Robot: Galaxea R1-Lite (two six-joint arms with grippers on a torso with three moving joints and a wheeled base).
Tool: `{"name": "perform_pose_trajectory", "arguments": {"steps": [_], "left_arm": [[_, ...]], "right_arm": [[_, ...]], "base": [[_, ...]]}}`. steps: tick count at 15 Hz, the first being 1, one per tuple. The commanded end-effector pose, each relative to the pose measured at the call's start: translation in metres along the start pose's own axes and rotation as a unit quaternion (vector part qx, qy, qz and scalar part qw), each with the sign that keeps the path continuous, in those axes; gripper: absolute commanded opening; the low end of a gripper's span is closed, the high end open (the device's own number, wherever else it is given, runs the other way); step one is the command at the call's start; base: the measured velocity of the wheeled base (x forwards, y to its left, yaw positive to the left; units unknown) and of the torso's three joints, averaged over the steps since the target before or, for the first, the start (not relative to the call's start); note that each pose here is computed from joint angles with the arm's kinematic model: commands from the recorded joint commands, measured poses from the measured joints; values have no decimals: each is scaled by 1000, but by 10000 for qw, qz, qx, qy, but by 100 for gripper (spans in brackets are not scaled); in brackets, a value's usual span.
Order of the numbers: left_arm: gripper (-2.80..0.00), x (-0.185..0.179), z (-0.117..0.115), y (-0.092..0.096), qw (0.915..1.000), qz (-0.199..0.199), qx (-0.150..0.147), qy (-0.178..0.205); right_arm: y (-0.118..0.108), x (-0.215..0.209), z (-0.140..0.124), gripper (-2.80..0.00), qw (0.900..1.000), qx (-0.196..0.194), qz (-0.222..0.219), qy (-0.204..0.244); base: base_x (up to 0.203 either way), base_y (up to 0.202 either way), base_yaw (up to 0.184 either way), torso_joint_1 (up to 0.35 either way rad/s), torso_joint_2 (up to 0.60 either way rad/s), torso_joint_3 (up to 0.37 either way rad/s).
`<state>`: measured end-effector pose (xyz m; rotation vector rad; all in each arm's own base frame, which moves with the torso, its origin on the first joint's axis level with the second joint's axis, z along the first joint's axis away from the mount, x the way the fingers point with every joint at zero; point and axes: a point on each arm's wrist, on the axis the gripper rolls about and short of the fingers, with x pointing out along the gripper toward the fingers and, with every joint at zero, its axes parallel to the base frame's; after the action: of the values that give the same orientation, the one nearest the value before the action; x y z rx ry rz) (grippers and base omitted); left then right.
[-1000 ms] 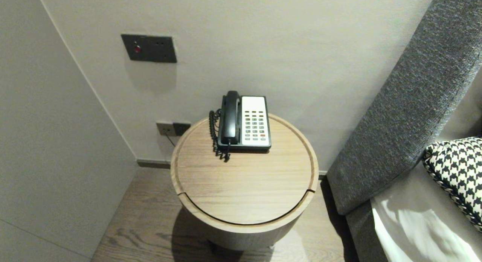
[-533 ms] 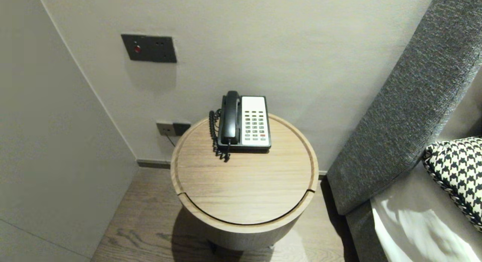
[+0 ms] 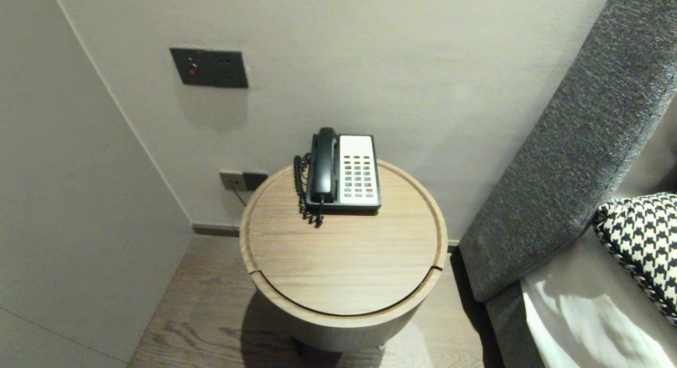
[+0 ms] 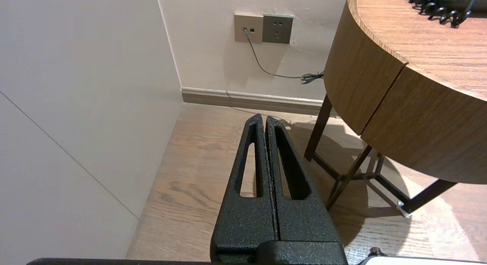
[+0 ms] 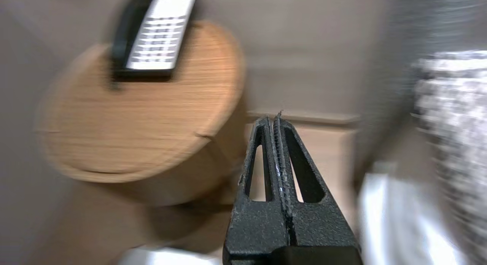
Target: Open the nightstand drawer
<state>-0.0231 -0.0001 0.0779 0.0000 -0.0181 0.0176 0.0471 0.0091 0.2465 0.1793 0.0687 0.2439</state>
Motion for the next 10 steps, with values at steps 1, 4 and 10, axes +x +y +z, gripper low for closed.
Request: {"name": "perform_pose_trajectory", "arguments": {"steps": [1,4,10], "left_arm": [[-280,0,0,0,10000,4,0,-17],[-280,0,0,0,10000,4,0,-9],[-280,0,0,0,10000,4,0,-10]], "right_arm": [[7,72,8,-280,9935,507,356,959],[22,135,8,-280,9832,820,644,1496],[59,202,-41,-280,9516,760,1066,2781]], "base": [[0,0,0,0,0,0],[0,0,0,0,0,0],[0,0,0,0,0,0]]}}
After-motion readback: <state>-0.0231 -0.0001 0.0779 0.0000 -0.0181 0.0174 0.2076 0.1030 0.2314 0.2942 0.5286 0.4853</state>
